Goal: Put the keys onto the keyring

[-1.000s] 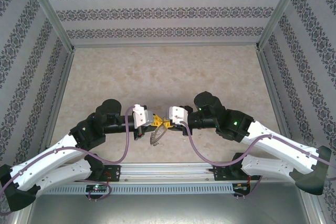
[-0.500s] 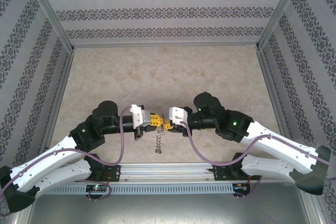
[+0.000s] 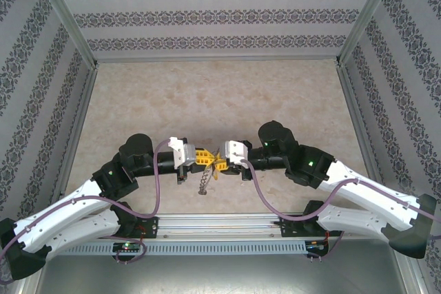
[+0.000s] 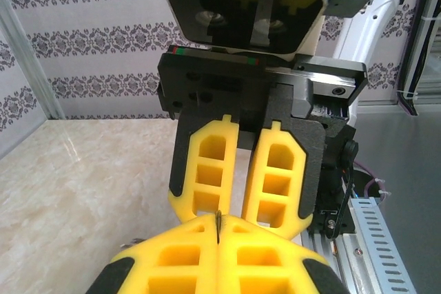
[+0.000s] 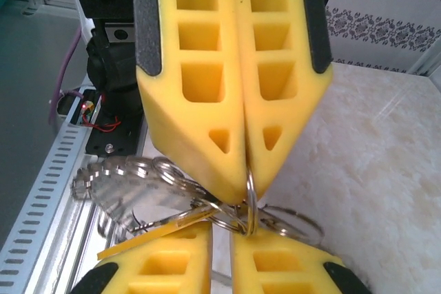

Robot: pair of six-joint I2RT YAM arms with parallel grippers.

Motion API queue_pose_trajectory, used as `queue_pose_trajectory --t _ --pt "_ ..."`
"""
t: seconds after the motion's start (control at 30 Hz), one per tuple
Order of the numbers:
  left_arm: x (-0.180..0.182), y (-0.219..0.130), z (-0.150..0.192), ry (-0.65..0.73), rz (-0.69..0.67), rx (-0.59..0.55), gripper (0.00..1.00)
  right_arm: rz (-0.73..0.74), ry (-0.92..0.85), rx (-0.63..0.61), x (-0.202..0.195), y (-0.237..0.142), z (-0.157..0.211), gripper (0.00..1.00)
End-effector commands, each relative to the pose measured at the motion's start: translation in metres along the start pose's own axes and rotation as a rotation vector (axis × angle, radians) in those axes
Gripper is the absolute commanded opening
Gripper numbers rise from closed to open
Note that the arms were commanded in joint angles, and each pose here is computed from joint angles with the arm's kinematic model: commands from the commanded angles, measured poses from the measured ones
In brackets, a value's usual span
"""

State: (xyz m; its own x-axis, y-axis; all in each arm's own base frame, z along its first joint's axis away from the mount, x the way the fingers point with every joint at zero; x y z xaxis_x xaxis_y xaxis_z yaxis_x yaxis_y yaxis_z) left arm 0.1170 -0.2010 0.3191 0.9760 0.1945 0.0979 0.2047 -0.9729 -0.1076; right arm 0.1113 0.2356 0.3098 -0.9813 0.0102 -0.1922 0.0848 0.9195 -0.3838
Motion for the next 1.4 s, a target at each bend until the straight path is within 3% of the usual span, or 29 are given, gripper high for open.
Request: queue_pose_trajectory --t 0.0,0.17,0.33,1.0,1.13,1.37 --pt "-0.003 -0.004 -0.016 0.028 0.021 -0.092 0.00 -0.013 0.006 -0.042 0.000 -0.001 -0.003 0.13" --pt "-0.004 -0.006 -0.019 0.034 0.017 -0.105 0.00 0.018 0.021 -0.027 -0.004 -0.003 0.001 0.15" --pt "-0.004 -0.008 -0.022 0.042 0.008 -0.108 0.00 0.044 0.027 -0.044 -0.001 -0.012 0.001 0.25" --pt "-0.004 -0.010 -0.023 0.041 0.003 -0.112 0.00 -0.014 0.054 -0.116 0.004 -0.005 0.004 0.45" --pt "-0.004 -0.010 -0.024 0.041 0.004 -0.114 0.00 0.010 0.059 -0.099 -0.001 0.000 0.005 0.41" --pt "-0.005 -0.012 -0.023 0.042 0.003 -0.112 0.00 0.031 0.055 -0.089 -0.004 0.002 0.006 0.15"
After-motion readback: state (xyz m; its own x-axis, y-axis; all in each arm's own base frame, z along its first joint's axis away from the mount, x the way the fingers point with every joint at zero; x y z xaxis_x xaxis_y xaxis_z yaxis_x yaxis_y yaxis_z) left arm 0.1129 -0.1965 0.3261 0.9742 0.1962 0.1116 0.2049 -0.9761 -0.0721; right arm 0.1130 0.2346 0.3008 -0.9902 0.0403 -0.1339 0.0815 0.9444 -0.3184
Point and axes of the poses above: each hand's point on the last joint's axis, 136 mm out from that joint toward the fingers, its own y axis out along the fingers, its own x axis along the line the jaws close on, z = x × y, the point moved 8 cm from there along -y, back along the fingers, and after that the axes turned 1 degree about -y, right-handed, at the moved point
